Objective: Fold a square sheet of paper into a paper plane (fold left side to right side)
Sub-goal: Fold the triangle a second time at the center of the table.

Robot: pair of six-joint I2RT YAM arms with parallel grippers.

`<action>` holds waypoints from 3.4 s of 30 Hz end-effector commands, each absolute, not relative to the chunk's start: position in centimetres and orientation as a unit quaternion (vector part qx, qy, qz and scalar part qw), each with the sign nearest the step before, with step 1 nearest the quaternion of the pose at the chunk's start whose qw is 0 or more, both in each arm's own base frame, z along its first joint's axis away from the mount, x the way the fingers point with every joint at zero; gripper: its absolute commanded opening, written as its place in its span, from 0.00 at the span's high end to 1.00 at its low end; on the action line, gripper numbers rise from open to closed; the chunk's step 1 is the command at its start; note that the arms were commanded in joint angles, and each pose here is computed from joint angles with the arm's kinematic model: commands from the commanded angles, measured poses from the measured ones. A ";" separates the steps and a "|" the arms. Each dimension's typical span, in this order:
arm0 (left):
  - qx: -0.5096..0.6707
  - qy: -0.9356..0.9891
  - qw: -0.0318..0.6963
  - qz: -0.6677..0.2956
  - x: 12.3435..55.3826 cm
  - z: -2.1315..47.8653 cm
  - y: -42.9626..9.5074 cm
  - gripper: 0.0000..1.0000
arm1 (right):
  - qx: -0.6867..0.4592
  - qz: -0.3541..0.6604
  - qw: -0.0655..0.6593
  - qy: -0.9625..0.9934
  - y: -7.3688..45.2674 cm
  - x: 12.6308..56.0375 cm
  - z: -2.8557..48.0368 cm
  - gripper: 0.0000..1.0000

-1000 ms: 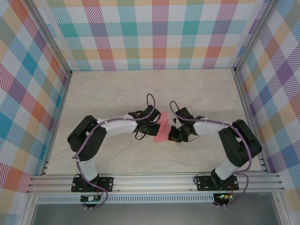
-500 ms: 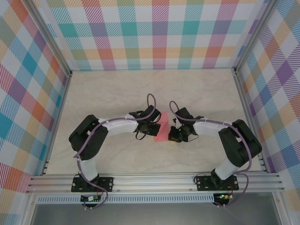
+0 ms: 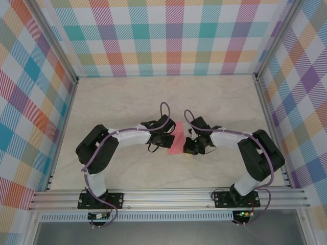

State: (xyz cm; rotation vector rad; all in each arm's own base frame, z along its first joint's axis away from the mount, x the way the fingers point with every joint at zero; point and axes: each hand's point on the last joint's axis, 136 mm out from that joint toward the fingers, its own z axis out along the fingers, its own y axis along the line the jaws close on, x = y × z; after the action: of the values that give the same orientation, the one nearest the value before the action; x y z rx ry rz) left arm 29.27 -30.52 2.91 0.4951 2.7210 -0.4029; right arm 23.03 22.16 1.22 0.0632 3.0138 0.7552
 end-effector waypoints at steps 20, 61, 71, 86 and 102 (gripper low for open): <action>0.178 0.963 0.156 -0.131 29.6 1.2 -30.0 0.99 | 0.020 0.213 -0.009 0.977 21.4 21.9 0.1 0.91; 0.183 0.954 0.190 -0.142 30.1 4.5 -30.1 0.99 | 0.024 0.187 -0.022 0.982 20.4 21.3 -0.9 0.91; 0.184 0.956 0.179 -0.145 30.0 3.4 -30.5 1.00 | 0.023 0.186 -0.024 0.982 20.4 21.2 -0.9 0.91; 0.184 0.959 0.165 -0.138 29.9 1.9 -30.4 1.00 | 0.021 0.189 -0.022 0.981 20.5 21.3 -0.8 0.91; 0.186 0.959 0.159 -0.142 29.6 1.6 -30.5 1.00 | 0.040 0.392 0.079 0.916 25.2 28.0 6.5 0.96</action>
State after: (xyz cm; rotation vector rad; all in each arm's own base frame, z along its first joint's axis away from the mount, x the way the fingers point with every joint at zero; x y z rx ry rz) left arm 29.35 -30.55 2.24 0.5242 2.7263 -0.3978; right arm 25.72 22.89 4.36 0.1512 2.8495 1.0225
